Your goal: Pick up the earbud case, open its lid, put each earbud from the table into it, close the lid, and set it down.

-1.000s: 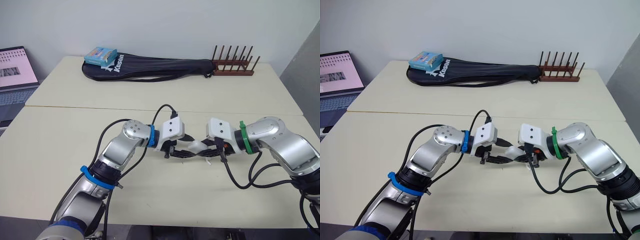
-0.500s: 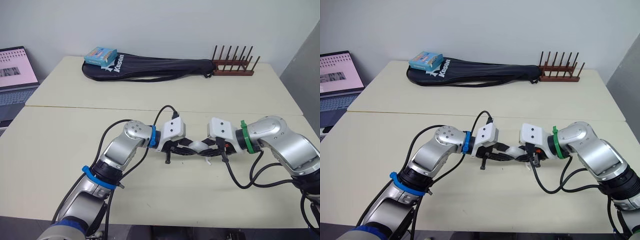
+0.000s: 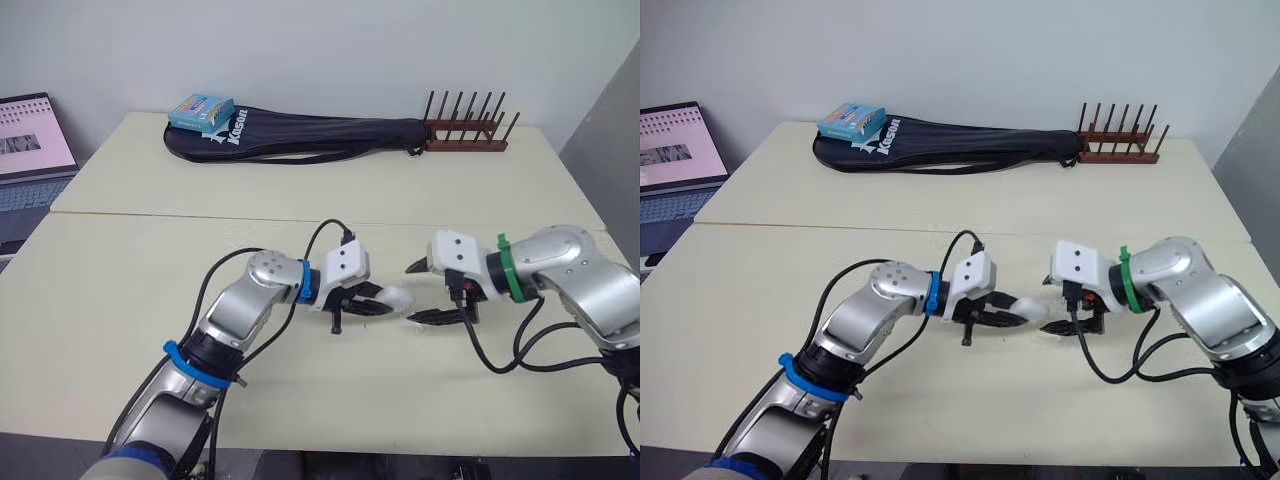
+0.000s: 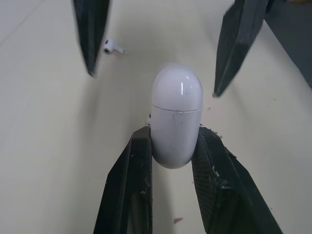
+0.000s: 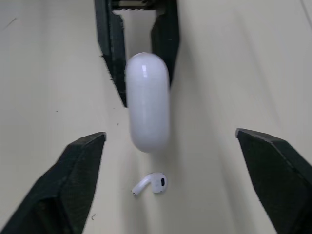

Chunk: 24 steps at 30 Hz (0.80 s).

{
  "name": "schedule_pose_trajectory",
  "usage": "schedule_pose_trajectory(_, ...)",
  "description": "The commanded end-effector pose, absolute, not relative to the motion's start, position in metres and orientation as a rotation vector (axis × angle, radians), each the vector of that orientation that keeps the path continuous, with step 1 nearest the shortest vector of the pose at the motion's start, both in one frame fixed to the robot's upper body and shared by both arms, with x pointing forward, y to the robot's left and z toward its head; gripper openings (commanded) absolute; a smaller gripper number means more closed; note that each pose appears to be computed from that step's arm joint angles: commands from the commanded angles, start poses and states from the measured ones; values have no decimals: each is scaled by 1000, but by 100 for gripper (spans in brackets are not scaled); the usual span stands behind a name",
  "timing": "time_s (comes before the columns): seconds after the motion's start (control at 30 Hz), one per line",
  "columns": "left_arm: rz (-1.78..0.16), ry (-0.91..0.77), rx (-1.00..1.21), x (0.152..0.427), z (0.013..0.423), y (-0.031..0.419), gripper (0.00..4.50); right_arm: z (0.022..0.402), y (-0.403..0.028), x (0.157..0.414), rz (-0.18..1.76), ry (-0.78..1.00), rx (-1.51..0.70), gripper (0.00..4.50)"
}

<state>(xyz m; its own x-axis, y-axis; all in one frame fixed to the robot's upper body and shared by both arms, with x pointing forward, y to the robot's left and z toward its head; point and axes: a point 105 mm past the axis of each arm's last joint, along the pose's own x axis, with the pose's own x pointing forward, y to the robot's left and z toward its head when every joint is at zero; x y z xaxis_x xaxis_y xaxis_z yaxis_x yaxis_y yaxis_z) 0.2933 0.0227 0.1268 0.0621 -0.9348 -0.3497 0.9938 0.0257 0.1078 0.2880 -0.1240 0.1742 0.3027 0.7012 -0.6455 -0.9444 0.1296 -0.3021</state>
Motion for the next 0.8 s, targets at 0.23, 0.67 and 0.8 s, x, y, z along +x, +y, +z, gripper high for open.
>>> schedule_pose_trajectory(0.23,-1472,17,88,290,148,27,74,198,-111,275,1264,244,-745,450)
schedule_pose_trajectory(0.67,-1560,-6,180,274,137,29,74,204,-103,286,1255,217,-714,450)
schedule_pose_trajectory(0.8,-1567,-4,184,272,136,29,74,205,-104,288,1249,214,-713,450)
